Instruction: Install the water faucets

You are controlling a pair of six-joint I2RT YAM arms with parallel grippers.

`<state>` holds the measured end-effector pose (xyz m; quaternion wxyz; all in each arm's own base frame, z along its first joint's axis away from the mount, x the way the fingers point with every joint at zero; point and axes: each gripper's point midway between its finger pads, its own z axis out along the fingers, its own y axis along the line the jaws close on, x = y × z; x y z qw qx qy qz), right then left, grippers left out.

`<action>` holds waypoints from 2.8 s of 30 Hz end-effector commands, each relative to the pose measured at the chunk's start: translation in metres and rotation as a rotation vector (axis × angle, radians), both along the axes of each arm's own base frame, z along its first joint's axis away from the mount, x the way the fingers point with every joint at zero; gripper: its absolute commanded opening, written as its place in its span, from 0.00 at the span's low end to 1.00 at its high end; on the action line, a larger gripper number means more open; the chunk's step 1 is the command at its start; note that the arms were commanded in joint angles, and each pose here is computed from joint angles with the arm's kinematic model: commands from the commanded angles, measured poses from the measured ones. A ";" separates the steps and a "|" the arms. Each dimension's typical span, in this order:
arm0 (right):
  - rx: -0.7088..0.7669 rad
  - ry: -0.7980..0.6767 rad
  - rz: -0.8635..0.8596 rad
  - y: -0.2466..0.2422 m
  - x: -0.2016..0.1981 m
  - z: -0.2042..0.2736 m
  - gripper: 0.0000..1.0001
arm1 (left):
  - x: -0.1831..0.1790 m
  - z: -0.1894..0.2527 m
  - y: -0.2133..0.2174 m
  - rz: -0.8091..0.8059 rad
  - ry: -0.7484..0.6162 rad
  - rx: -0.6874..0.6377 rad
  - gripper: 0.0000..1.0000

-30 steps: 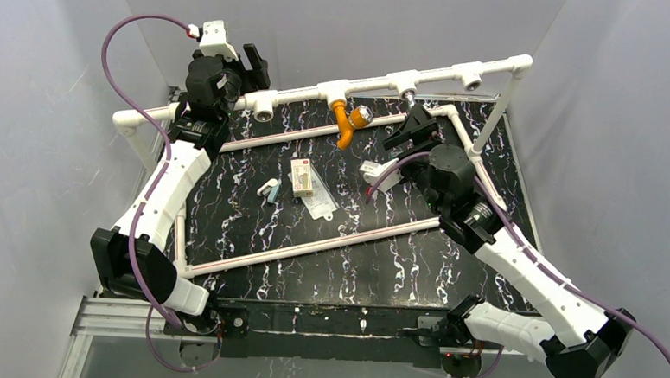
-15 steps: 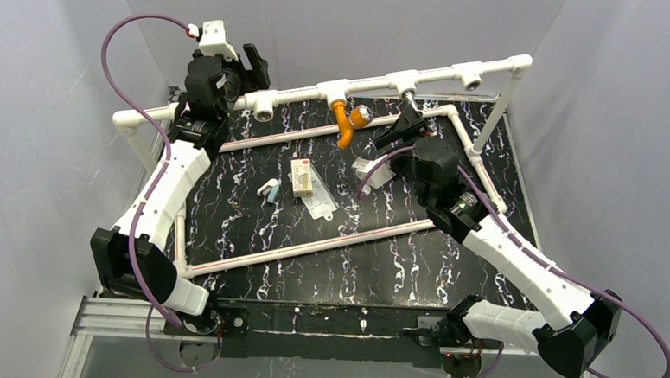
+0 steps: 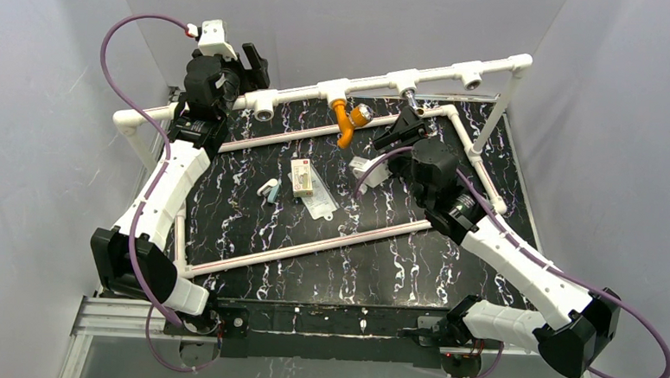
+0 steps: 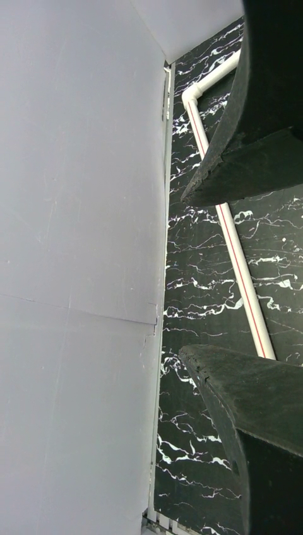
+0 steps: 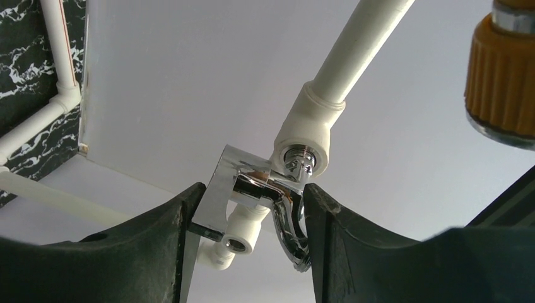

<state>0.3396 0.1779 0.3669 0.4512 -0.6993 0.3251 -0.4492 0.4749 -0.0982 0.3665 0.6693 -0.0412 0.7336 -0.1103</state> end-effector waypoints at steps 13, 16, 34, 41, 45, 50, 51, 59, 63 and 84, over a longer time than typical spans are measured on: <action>0.713 0.015 0.077 0.007 -0.018 0.055 0.28 | -0.033 -0.156 0.010 -0.017 0.493 0.109 0.77; 0.881 0.061 0.111 0.012 -0.024 0.062 0.28 | -0.033 -0.155 0.011 -0.013 0.492 0.111 0.77; 1.717 0.159 0.120 -0.002 -0.031 0.115 0.26 | -0.033 -0.154 0.011 -0.016 0.490 0.108 0.77; 1.979 0.162 0.103 -0.019 -0.036 0.136 0.23 | -0.032 -0.156 0.010 -0.018 0.494 0.105 0.77; 2.148 0.177 0.091 -0.028 -0.038 0.145 0.18 | -0.032 -0.156 0.011 -0.018 0.495 0.105 0.77; 2.349 0.185 0.099 -0.040 -0.044 0.156 0.17 | -0.033 -0.156 0.011 -0.017 0.495 0.105 0.77; 2.377 0.185 0.107 -0.041 -0.045 0.158 0.17 | -0.033 -0.156 0.011 -0.017 0.494 0.105 0.77; 2.272 0.235 0.150 -0.031 -0.050 0.171 0.32 | -0.033 -0.155 0.011 -0.020 0.493 0.105 0.77; 2.120 0.253 0.150 -0.024 -0.052 0.169 0.43 | -0.033 -0.154 0.011 -0.019 0.491 0.103 0.77; 1.009 0.215 -0.052 -0.032 -0.051 0.091 0.81 | -0.033 -0.158 0.011 -0.022 0.503 0.105 0.77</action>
